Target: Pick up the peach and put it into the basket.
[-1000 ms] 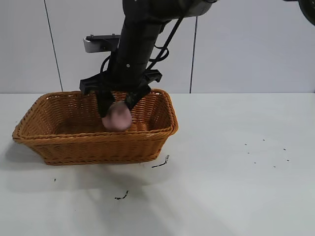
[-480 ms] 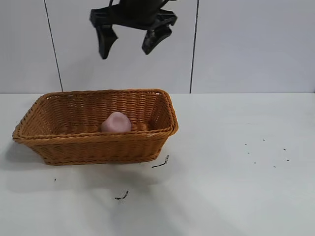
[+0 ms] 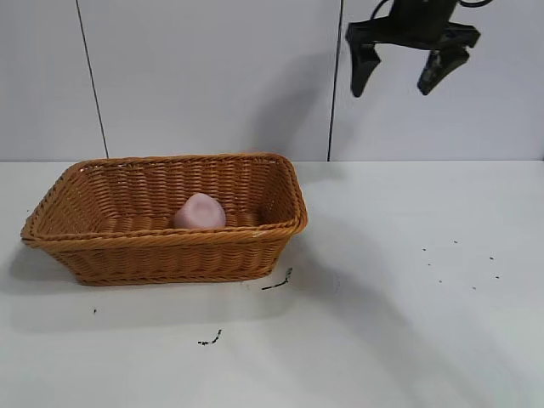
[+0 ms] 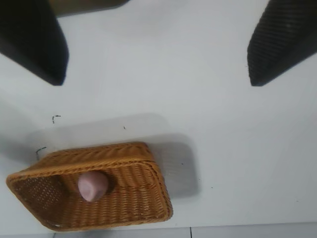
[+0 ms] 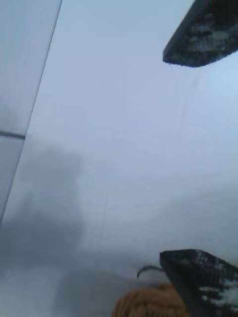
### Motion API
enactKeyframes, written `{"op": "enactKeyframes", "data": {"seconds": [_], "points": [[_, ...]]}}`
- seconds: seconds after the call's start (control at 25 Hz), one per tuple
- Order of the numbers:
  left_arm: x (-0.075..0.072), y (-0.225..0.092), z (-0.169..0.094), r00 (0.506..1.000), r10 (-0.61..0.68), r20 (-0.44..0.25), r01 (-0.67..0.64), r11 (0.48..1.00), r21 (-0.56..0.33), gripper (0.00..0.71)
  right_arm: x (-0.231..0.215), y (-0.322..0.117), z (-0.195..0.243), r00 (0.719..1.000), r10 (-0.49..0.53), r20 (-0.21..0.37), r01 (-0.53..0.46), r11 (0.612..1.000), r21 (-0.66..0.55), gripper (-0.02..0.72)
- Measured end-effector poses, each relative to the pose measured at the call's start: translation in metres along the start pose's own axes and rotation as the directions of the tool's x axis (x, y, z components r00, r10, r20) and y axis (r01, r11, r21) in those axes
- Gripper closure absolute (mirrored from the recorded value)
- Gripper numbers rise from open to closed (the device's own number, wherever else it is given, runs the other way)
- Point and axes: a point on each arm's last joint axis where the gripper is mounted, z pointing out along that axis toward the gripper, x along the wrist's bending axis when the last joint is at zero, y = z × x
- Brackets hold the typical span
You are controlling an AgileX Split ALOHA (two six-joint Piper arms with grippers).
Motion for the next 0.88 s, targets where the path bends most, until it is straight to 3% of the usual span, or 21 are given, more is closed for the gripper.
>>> {"op": "enactKeyframes", "data": {"seconds": [0.36,0.64,0.88], "points": [[0.000,0.000,0.000,1.000,0.000,0.000,0.000,1.000,0.000,0.016,-0.025,-0.008,-0.020,0.999,0.045,0.023,-0.046,0.999,0.013,0.008],[0.000,0.000,0.000,1.000,0.000,0.000,0.000,1.000,0.000,0.016,-0.023,-0.037,-0.101,0.999,0.048,0.025,-0.048,0.999,-0.003,0.008],[0.000,0.000,0.000,1.000,0.000,0.000,0.000,1.000,0.000,0.016,-0.016,-0.101,-0.169,0.998,0.049,0.025,-0.050,0.999,0.015,0.008]]}}
